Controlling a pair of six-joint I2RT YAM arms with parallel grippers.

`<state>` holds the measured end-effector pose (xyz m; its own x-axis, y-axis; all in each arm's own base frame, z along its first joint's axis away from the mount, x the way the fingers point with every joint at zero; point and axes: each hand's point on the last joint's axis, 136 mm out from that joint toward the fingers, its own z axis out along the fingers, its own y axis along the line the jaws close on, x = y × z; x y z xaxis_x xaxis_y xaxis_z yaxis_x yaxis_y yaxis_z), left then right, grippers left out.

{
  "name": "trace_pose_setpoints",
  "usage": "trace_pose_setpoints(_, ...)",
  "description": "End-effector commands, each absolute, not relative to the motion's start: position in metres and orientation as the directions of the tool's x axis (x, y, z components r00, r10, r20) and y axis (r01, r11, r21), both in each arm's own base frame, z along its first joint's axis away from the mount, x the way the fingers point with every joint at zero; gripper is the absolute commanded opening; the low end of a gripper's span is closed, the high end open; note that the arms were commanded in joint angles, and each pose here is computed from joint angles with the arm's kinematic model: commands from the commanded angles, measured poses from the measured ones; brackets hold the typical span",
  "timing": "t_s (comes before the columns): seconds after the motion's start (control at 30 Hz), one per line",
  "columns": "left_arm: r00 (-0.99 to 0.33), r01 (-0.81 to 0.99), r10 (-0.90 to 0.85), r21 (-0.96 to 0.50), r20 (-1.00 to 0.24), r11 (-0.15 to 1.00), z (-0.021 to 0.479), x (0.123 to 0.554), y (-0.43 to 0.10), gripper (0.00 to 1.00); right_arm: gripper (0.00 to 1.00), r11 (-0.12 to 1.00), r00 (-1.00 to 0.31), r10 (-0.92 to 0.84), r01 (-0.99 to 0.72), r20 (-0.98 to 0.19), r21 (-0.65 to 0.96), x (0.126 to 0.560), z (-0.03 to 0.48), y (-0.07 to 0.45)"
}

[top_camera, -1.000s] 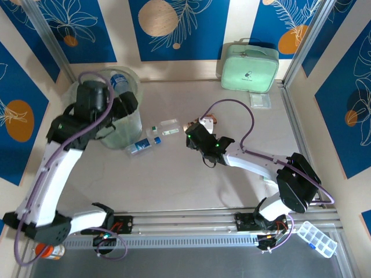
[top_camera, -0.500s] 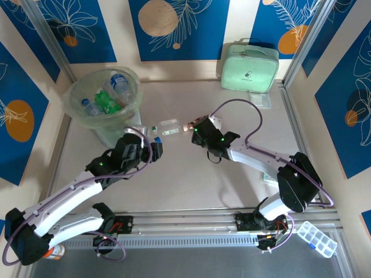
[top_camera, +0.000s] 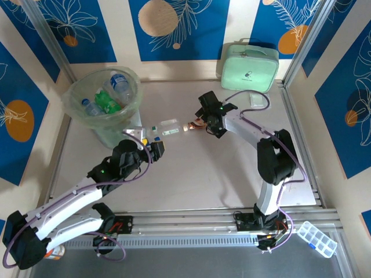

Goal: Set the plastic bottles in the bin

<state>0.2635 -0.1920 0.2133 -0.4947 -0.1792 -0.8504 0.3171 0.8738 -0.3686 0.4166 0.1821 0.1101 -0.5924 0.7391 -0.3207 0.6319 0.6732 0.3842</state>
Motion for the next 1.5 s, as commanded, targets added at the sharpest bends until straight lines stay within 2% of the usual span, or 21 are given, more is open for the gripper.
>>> trace_pose_setpoints(0.0, -0.430, 0.322, -0.232, -0.388, -0.873, 0.863, 0.230, 0.262, -0.186, 0.73, 0.99, 0.570, -0.537, 0.819, 0.727, -0.202, 0.383, 0.424, 0.099, 0.188)
trace_pose_setpoints(0.23, -0.397, 0.317, -0.264, -0.402, -0.879, 0.859, 0.236, 0.258, -0.178, 0.73, 0.98, 0.485, -0.473, 0.871, 0.781, -0.135, 0.394, 0.454, 0.082, 0.193)
trace_pose_setpoints(0.4, -0.404, 0.308, -0.261, -0.399, -0.877, 0.864, 0.233, 0.260, -0.178, 0.73, 0.95, 0.449, -0.443, 0.891, 0.824, -0.102, 0.346, 0.461, 0.064, 0.190)
trace_pose_setpoints(0.7, -0.405, 0.298, -0.258, -0.393, -0.877, 0.870, 0.232, 0.262, -0.177, 0.73, 0.75, 0.439, -0.420, 0.898, 0.847, -0.128, 0.301, 0.459, 0.042, 0.179)
trace_pose_setpoints(0.97, -0.407, 0.292, -0.249, -0.383, -0.879, 0.876, 0.229, 0.264, -0.178, 0.73, 0.47, 0.435, -0.420, 0.900, 0.840, -0.119, 0.324, 0.453, 0.051, 0.171)
trace_pose_setpoints(1.27, -0.433, 0.330, -0.221, -0.381, -0.874, 0.864, 0.225, 0.265, -0.190, 0.75, 0.45, 0.521, -0.487, 0.852, 0.759, -0.191, 0.391, 0.425, 0.098, 0.159)
trace_pose_setpoints(1.37, -0.453, 0.362, -0.199, -0.384, -0.869, 0.849, 0.223, 0.266, -0.200, 0.80, 0.45, 0.587, -0.537, 0.808, 0.698, -0.241, 0.411, 0.410, 0.116, 0.158)
trace_pose_setpoints(1.47, -0.497, 0.429, -0.160, -0.401, -0.853, 0.809, 0.216, 0.265, -0.223, 0.90, 0.45, 0.667, -0.617, 0.737, 0.600, -0.275, 0.442, 0.397, 0.132, 0.166)
